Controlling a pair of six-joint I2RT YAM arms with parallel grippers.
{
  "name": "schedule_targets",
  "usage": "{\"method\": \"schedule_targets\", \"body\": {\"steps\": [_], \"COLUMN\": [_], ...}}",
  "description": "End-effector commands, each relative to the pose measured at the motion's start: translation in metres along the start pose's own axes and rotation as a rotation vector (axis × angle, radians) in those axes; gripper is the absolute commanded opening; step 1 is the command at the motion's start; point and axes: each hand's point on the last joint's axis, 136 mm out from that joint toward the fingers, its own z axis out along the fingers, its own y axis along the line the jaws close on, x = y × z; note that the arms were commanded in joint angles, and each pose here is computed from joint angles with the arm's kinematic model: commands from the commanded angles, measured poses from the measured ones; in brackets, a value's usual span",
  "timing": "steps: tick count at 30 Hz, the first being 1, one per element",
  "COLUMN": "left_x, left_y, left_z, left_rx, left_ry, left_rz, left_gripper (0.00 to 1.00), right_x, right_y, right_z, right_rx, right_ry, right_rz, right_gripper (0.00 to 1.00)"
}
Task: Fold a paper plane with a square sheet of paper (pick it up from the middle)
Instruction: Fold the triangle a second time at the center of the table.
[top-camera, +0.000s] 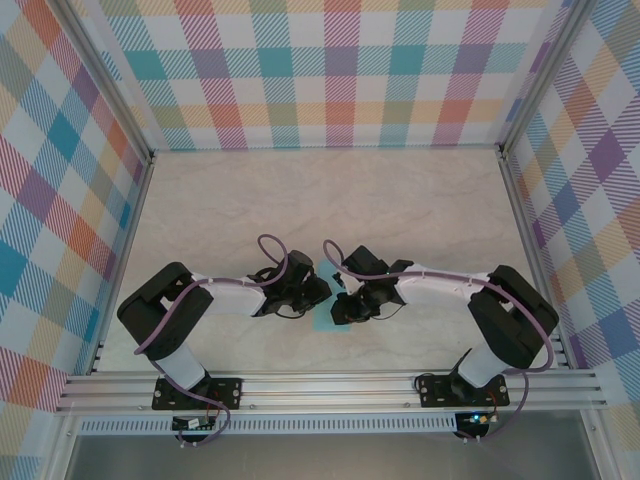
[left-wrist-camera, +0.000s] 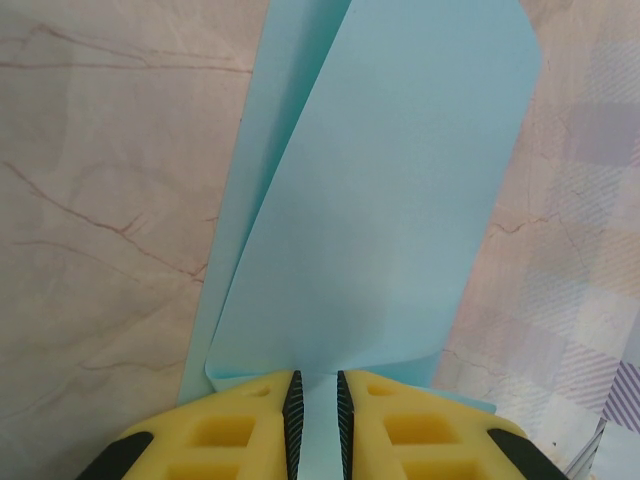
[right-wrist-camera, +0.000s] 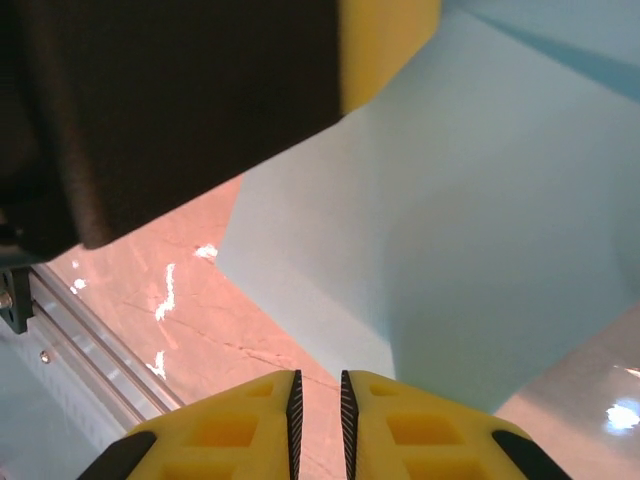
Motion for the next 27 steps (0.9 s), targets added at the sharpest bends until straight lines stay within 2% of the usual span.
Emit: {"method": "schedule_targets", "body": {"steps": [1,12,27], "left_x": [0.013,0.013,0.014], "left_y": [0.026,0.025,0.028], "left_z": [0.008,0.007,0.007], "left_rx": [-0.089,-0.09,-0.105], "left_ry": [0.044,0.047,0.05], "left_rz": [0.006,0.011,0.015], "left_gripper": [0.2,0.2,0.2], "right_x": [0.003,0.02,0.04], "right_y": [0.004,-0.034,-0.047], "right_z": [0.002,0.015,0.017], "right_rx": [-0.004,0.14,0.161], "right_ry": [0.027,0.082,0.122], "right_rz": [-0.001,0.038,0.079], "right_gripper": [0.2,0.19,0.19]}}
